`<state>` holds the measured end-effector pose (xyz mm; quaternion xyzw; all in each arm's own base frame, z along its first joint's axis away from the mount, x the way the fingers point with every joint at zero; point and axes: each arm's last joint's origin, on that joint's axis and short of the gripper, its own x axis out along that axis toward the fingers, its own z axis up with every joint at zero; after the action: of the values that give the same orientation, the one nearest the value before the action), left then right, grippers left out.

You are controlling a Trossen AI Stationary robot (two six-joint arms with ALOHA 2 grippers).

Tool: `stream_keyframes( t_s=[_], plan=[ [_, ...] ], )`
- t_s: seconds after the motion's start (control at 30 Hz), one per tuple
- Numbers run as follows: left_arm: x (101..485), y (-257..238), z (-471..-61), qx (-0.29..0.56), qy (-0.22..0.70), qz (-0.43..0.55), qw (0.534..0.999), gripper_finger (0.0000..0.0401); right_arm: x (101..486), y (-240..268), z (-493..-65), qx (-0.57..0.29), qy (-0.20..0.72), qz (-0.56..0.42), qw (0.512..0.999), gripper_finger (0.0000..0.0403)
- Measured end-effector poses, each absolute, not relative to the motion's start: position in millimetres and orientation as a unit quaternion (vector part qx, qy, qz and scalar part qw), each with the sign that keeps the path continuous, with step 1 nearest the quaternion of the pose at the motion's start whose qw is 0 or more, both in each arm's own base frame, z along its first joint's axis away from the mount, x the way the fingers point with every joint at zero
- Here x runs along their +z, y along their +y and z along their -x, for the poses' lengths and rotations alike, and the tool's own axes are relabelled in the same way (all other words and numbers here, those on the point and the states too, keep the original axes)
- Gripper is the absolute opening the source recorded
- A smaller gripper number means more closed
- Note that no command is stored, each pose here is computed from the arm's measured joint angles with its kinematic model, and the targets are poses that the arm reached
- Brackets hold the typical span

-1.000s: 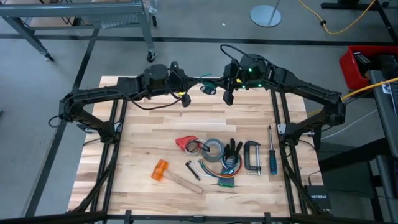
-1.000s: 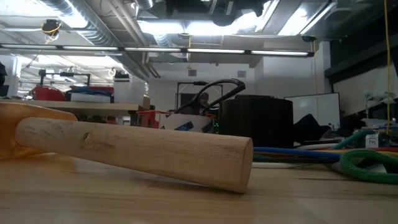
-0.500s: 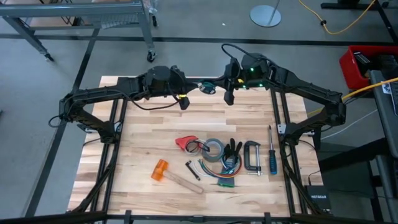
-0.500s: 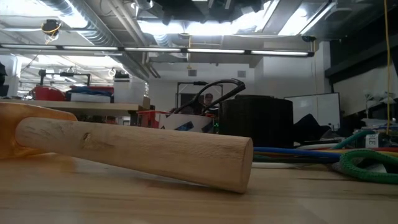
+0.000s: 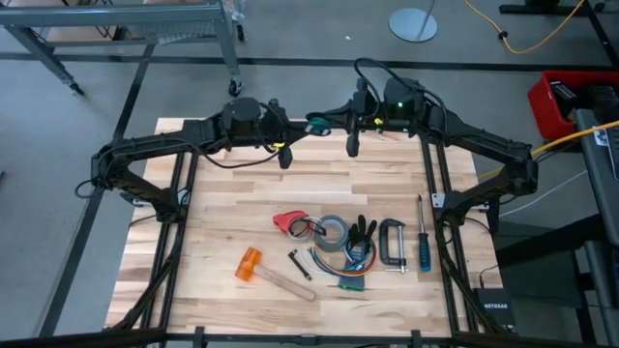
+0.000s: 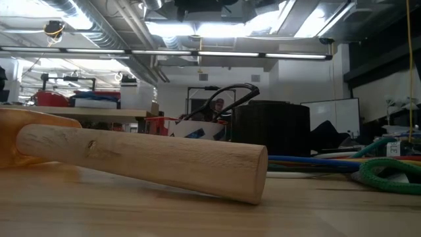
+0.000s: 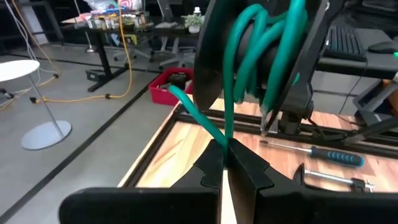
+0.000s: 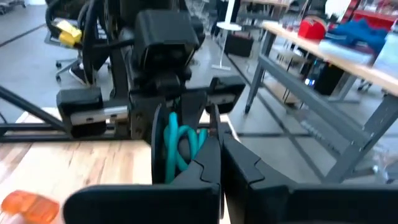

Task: Coil cords
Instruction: Coil the green cable wire on the black spool

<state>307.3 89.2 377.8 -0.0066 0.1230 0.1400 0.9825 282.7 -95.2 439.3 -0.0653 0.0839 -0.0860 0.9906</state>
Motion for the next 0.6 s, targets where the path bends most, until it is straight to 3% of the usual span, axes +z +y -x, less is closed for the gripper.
stream_keyframes(
  t_s=[0.6],
  plan=[
    [366,95,-305,0.144,0.171,0.009,0.975,0.0044,440,-95,-279,-0.09,0.092,0.074,0.989,0.0001]
  ],
)
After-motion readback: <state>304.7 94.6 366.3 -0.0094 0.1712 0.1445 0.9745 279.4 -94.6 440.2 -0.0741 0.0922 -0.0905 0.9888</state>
